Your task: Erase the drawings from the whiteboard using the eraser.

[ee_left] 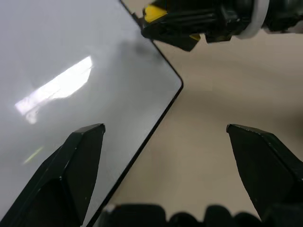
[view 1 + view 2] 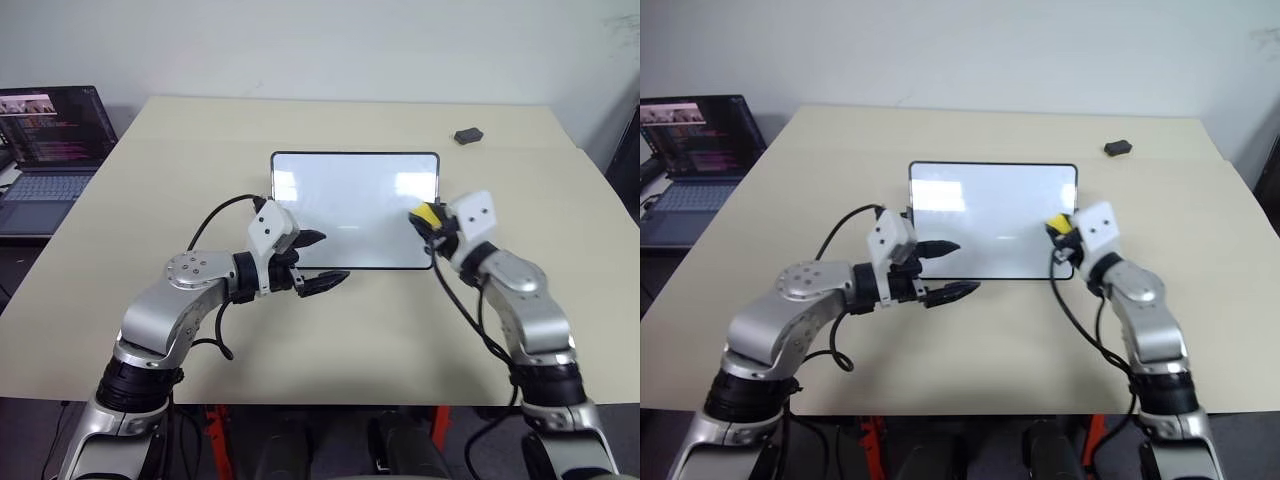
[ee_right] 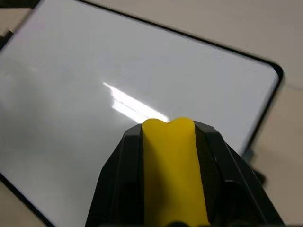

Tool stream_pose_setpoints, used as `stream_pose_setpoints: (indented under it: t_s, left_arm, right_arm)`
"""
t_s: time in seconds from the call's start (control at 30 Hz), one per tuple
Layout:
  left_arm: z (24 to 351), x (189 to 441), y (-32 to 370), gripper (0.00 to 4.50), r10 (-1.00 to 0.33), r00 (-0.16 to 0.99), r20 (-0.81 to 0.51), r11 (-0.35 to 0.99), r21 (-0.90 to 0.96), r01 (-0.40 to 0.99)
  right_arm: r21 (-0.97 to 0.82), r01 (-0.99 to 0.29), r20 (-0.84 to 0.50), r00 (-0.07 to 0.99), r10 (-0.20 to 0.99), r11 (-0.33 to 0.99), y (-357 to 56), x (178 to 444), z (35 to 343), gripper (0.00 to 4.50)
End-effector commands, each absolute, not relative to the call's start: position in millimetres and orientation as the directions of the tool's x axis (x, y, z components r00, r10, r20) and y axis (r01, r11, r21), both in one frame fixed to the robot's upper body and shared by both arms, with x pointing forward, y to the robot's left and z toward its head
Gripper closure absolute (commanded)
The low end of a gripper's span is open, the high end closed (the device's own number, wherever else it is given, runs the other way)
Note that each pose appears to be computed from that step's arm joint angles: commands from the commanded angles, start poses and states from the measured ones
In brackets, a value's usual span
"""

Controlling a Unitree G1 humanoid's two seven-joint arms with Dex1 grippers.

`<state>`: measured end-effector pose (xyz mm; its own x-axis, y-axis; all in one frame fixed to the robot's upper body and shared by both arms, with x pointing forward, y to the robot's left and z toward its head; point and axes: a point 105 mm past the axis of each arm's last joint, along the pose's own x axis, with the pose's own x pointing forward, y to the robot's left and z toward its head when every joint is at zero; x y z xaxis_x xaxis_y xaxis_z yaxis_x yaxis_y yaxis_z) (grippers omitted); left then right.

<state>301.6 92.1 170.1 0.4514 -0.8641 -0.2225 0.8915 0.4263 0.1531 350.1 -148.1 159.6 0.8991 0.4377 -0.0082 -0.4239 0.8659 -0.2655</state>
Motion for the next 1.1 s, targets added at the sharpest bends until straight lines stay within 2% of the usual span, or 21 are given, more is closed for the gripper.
stream_pose_setpoints:
  t_s: [0.03,0.17,0.4,0.57,0.73,1.1]
  left_arm:
    - [184.4,292.9,80.0,0.0,-0.903,0.38,-0.198,0.337,0.219,0.916]
    - [178.6,292.7,68.9,0.0,-0.923,0.309,-0.229,0.26,0.218,0.941]
    - [172.0,286.6,38.2,0.0,-0.954,0.139,-0.267,0.075,0.237,0.969]
    - [171.8,284.7,24.3,0.0,-0.96,0.079,-0.267,0.011,0.246,0.969]
    - [167.5,282.5,25.8,0.0,-0.959,0.078,-0.271,0.012,0.238,0.971]
    - [166.1,283.9,29.3,0.0,-0.957,0.107,-0.271,0.041,0.238,0.97]
  right_arm:
    - [-0.246,-0.323,0.018,0.941,0.338,0.914,-178.7,334.2,171.9,3.38]
    - [-0.163,-0.149,-0.084,0.987,0.137,0.975,-219.5,322.5,146.4,3.38]
    - [-0.039,0.001,-0.195,0.981,-0.009,0.999,-230.8,315.8,111.7,3.38]
    - [-0.021,-0.007,-0.194,0.981,0.003,1.0,-217.7,327.5,109.7,3.38]
    - [0.043,0.032,-0.201,0.979,-0.023,0.999,-220.5,333.6,108.1,3.38]
    - [0.036,0.055,-0.22,0.974,-0.046,0.998,-227.6,336.1,106.2,3.38]
